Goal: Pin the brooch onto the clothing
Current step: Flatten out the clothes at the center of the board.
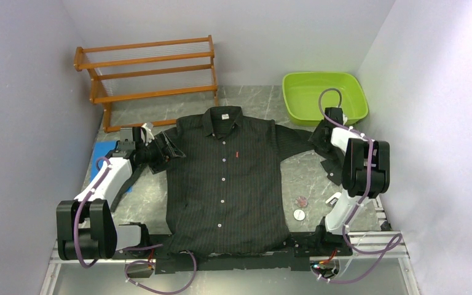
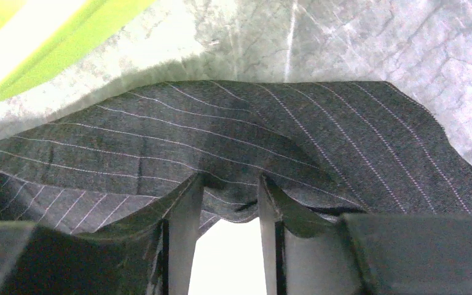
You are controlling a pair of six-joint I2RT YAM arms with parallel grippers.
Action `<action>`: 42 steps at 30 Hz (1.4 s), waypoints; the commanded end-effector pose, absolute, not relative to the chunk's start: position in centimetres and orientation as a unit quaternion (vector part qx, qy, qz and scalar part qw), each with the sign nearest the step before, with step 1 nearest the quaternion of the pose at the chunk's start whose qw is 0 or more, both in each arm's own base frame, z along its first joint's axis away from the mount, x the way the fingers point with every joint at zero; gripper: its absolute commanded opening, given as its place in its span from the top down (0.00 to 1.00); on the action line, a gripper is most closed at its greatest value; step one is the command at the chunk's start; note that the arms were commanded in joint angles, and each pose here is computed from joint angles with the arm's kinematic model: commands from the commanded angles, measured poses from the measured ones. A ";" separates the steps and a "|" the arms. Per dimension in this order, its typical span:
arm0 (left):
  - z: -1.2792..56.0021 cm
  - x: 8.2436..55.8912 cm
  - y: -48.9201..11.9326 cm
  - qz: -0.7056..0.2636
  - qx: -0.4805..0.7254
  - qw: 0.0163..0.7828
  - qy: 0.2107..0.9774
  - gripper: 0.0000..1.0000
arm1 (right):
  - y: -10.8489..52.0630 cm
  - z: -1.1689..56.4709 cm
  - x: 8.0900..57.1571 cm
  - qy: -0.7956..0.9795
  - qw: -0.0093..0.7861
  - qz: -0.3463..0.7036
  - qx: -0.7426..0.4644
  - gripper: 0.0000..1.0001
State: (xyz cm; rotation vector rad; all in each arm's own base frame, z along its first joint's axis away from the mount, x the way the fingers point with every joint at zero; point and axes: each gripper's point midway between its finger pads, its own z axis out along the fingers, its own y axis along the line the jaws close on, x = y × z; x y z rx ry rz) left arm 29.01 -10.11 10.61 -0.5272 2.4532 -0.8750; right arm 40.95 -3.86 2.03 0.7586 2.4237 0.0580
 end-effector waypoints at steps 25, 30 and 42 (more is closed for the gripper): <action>11.7 29.0 -10.4 -0.328 -0.178 0.256 0.892 0.15 | -10.5 9.7 38.3 0.831 0.402 0.020 0.384 0.95; 11.8 28.8 -10.4 -0.330 -0.175 0.260 0.890 0.14 | -9.6 13.4 38.4 0.822 0.450 0.044 0.347 0.55; 10.6 27.3 -13.4 -0.252 -0.107 0.244 0.930 0.14 | 8.0 14.8 36.4 0.874 0.429 0.199 0.108 0.20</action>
